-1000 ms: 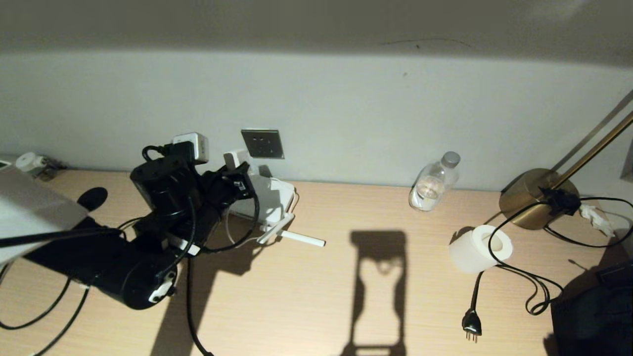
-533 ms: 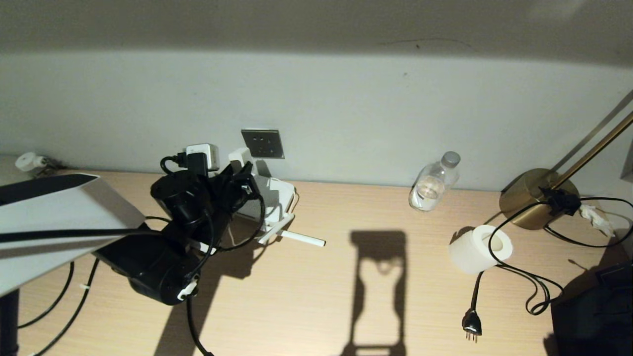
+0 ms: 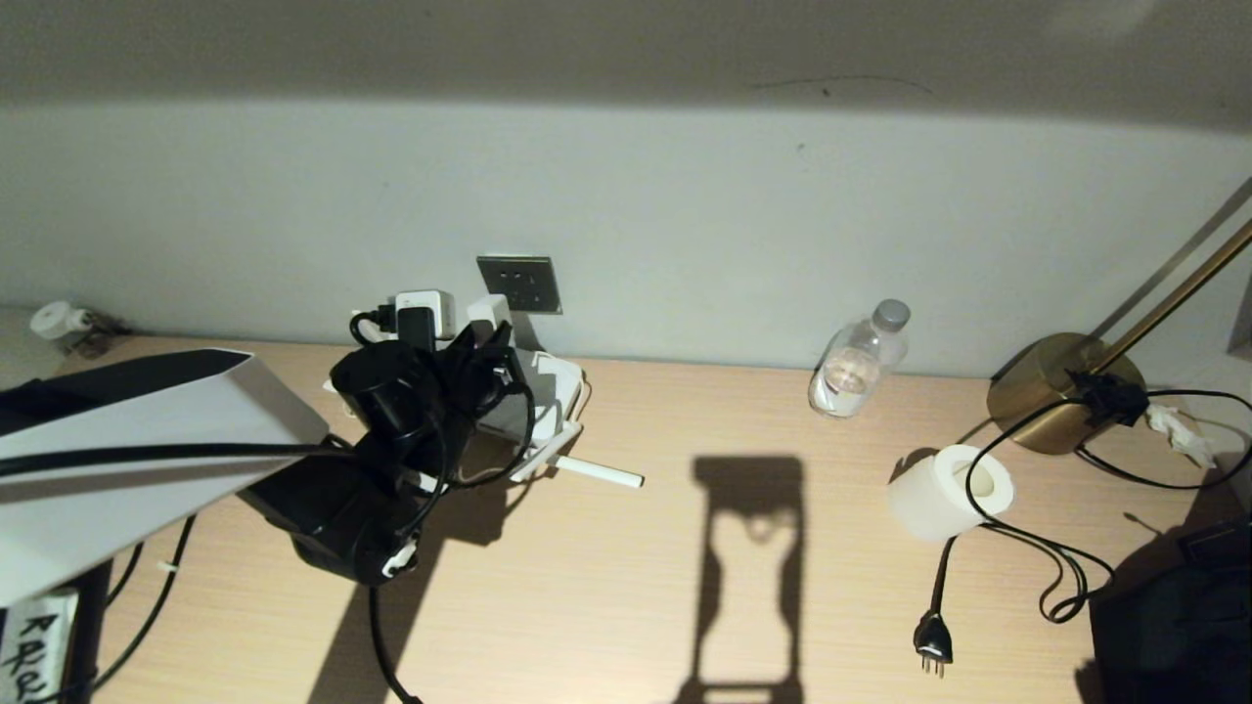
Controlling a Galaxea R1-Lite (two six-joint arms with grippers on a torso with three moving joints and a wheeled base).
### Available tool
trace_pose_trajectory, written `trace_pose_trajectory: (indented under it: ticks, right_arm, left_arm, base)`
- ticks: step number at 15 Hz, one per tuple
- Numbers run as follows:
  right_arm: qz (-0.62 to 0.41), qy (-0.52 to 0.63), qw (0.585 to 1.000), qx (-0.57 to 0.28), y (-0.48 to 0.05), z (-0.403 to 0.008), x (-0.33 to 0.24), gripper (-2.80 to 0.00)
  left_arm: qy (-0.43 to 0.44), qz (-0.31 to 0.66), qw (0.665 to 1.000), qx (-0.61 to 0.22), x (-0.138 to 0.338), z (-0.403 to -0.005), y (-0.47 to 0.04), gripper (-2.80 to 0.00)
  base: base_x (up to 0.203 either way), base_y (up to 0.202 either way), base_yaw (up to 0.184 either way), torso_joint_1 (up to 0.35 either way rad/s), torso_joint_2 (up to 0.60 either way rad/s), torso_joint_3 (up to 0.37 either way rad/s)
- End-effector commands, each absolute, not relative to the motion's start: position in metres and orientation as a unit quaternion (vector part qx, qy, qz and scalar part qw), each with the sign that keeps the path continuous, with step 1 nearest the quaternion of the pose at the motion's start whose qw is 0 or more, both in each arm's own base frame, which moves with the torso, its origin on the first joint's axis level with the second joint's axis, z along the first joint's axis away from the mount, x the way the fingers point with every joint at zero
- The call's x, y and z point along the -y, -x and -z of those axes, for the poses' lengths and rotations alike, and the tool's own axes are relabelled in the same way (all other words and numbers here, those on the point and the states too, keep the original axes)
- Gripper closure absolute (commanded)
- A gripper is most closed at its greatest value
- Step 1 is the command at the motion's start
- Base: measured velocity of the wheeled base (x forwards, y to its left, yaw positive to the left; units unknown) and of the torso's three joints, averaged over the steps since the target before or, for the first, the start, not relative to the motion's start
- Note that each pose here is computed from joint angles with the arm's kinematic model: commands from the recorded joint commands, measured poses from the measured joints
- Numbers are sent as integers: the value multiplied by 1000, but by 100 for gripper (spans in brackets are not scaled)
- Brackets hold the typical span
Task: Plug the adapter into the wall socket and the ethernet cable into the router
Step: Align plug and socket
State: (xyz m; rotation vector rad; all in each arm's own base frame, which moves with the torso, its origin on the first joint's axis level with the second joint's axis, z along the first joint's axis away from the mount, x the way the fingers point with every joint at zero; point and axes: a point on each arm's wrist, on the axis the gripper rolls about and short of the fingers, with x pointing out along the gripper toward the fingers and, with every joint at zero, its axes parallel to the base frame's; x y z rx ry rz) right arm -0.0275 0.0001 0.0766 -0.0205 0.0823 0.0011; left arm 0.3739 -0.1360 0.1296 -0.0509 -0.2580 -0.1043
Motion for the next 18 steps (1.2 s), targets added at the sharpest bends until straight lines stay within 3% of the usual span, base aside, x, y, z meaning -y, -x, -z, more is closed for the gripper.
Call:
trace_pose_trajectory:
  ticks: [1,7,18]
  right_arm:
    - [-1,11,999,-42,27,-77,0,0]
    - [0,11,999,-42,28,-77,0,0]
    - [0,11,999,-41,28,-77,0,0]
  left_arm:
    - [22,54,988,146,139,-133,-381,0]
    - [20,59,985,158,141,-147,-371,0]
    - [1,57,995,85,105,-150,-281,0]
  base:
    - [0,0,0,0,0,0]
    - [0,0,0,0,0,0]
    - [0,0,0,0,0,0]
